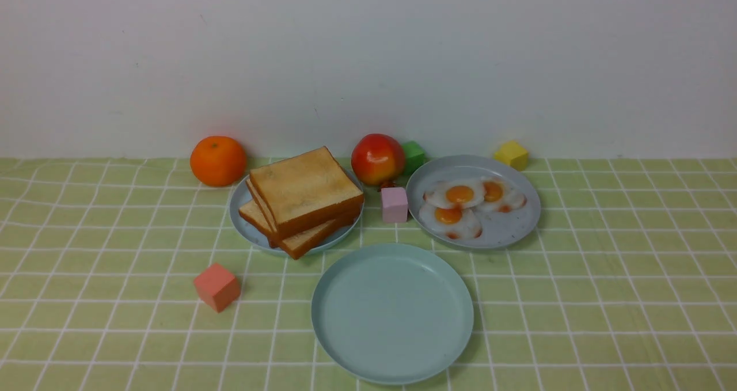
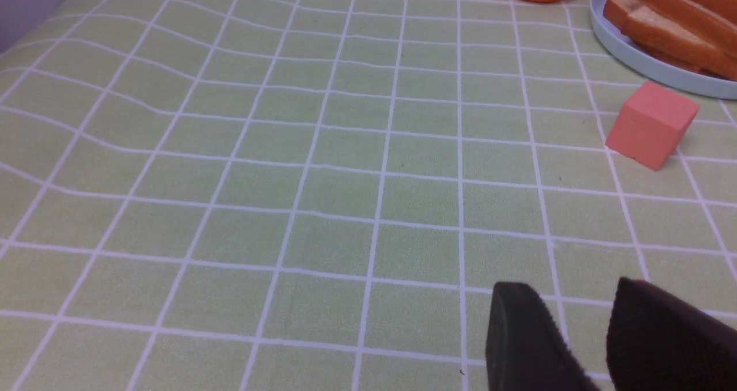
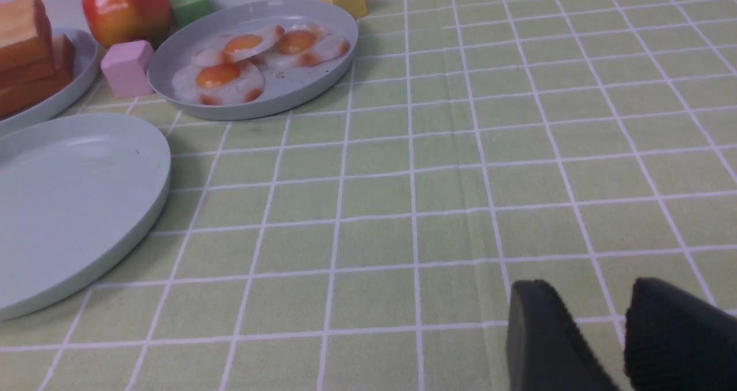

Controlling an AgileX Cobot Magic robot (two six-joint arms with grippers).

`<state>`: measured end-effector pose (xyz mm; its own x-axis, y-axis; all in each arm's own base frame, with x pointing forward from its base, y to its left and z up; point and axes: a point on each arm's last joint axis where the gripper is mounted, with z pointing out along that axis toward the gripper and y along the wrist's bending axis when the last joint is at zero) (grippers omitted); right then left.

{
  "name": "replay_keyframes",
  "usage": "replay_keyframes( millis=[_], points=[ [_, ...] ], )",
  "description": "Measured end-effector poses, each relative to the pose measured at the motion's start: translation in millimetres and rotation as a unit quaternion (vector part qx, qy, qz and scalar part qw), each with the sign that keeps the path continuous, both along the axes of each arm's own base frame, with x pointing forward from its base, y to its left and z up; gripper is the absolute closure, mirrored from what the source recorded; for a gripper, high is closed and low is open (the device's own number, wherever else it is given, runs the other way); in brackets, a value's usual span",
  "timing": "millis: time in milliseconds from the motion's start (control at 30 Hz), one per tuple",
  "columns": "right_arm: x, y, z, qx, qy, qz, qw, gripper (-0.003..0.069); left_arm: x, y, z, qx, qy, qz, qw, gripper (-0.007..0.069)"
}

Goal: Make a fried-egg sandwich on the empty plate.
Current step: Use the left arm to grab a slice of bread

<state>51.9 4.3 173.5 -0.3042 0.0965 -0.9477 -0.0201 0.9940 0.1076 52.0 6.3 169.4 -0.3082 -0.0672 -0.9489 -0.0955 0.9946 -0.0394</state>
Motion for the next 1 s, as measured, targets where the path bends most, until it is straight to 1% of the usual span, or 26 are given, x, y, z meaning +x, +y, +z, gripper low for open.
replay_keyframes(
  millis=[133,200,233,267,300,400,433,467,500,567,633,733,767,800,833,867,933,967,1000],
  points=[
    [0,0,0,0.000,0.000,0.000,1.000,0.0417,1,-1,1,-0.010,-0.009,0.000,1.000,0.0387],
    [0,0,0,0.000,0.000,0.000,1.000,0.0417,2,-3,7,-0.072,-0.044,0.001,0.996,0.0387],
    [0,0,0,0.000,0.000,0.000,1.000,0.0417,3,-6,11,-0.144,-0.073,0.005,0.987,0.0387],
    [0,0,0,0.000,0.000,0.000,1.000,0.0417,4,-6,14,-0.182,-0.085,0.009,0.980,0.0387],
    [0,0,0,0.000,0.000,0.000,1.000,0.0417,4,-7,18,-0.246,-0.108,0.014,0.963,0.0387],
    [0,0,0,0.000,0.000,0.000,1.000,0.0417,5,-7,26,-0.363,-0.151,0.024,0.919,0.0387],
    [0,0,0,0.000,0.000,0.000,1.000,0.0417,5,-7,27,-0.370,-0.154,0.024,0.916,0.0387],
    [0,0,0,0.000,0.000,0.000,1.000,0.0417,5,-7,30,-0.409,-0.171,0.028,0.896,0.0387],
    [0,0,0,0.000,0.000,0.000,1.000,0.0417,5,-6,32,-0.428,-0.181,0.030,0.885,0.0387],
    [0,0,0,0.000,0.000,0.000,1.000,0.0417,5,-5,35,-0.446,-0.199,0.032,0.872,0.0387],
    [0,0,0,0.000,0.000,0.000,1.000,0.0417,4,-4,39,-0.447,-0.208,0.030,0.869,0.0387],
    [0,0,0,0.000,0.000,0.000,1.000,0.0417,0,-6,61,-0.402,-0.216,0.009,0.890,0.0407],
    [0,0,0,0.000,0.000,0.000,1.000,0.0417,-1,-7,62,-0.396,-0.214,0.008,0.893,0.0413],
    [0,0,0,0.000,0.000,0.000,1.000,0.0417,-4,-8,77,-0.370,-0.216,-0.002,0.904,0.0435],
    [0,0,0,0.000,0.000,0.000,1.000,0.0417,-5,-9,87,-0.341,-0.200,-0.006,0.919,0.0461],
    [0,0,0,0.000,0.000,0.000,1.000,0.0417,-5,-9,91,-0.337,-0.198,-0.007,0.920,0.0470],
    [0,0,0,0.000,0.000,0.000,1.000,0.0417,0,-11,102,-0.307,-0.158,-0.014,0.938,0.0512],
    [0,0,0,0.000,0.000,0.000,1.000,0.0417,8,-14,109,-0.279,-0.115,-0.034,0.953,0.0550],
    [0,0,0,0.000,0.000,0.000,1.000,0.0417,12,-17,113,-0.261,-0.087,-0.050,0.960,0.0568]
  ],
)
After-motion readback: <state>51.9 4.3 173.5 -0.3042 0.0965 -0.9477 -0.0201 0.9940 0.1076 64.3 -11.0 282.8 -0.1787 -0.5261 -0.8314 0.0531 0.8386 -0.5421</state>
